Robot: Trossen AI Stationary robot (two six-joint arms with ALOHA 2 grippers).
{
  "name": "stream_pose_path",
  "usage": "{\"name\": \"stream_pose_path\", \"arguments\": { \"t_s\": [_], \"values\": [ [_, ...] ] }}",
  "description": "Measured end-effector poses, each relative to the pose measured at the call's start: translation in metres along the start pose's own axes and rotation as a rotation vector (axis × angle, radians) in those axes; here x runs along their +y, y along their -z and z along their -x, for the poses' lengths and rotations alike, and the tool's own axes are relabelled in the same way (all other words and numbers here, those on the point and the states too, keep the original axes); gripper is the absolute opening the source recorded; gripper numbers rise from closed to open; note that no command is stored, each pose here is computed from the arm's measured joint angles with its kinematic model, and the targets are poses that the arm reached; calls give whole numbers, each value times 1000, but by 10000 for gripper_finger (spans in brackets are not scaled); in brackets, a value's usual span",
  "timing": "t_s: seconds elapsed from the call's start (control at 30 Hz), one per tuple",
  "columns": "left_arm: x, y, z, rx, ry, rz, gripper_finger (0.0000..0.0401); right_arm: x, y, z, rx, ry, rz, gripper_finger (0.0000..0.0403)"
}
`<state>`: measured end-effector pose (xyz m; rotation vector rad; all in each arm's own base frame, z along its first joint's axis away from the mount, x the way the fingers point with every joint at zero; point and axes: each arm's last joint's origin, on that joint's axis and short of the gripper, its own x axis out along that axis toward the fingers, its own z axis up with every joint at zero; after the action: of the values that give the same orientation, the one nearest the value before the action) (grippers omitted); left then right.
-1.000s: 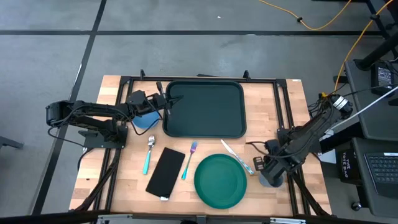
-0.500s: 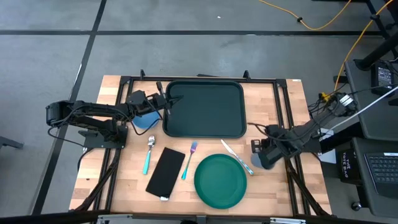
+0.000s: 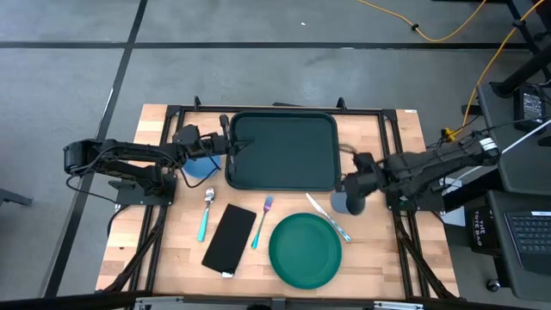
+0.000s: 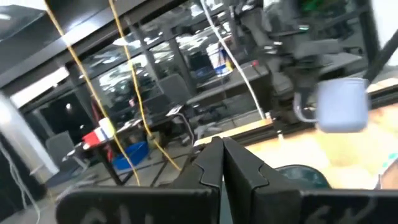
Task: Set up tray
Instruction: Put the gray cup on the top left of the black serving tray
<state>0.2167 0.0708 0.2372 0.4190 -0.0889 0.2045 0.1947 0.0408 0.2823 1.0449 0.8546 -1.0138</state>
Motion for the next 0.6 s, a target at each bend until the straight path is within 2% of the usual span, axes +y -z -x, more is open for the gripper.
{"name": "stream_pose_path", "arguments": {
  "t_s": [0.33,0.47,0.6],
  "values": [
    [-2,-2,0,-18,13,-1,4,11,-67,19,-95,-42,-63,54],
    [-16,-7,-1,-51,106,-8,4,9,-93,19,-145,-46,-79,54],
    [-45,-15,-3,-78,218,-34,4,7,-113,15,-181,-59,-94,54]
  ]
}}
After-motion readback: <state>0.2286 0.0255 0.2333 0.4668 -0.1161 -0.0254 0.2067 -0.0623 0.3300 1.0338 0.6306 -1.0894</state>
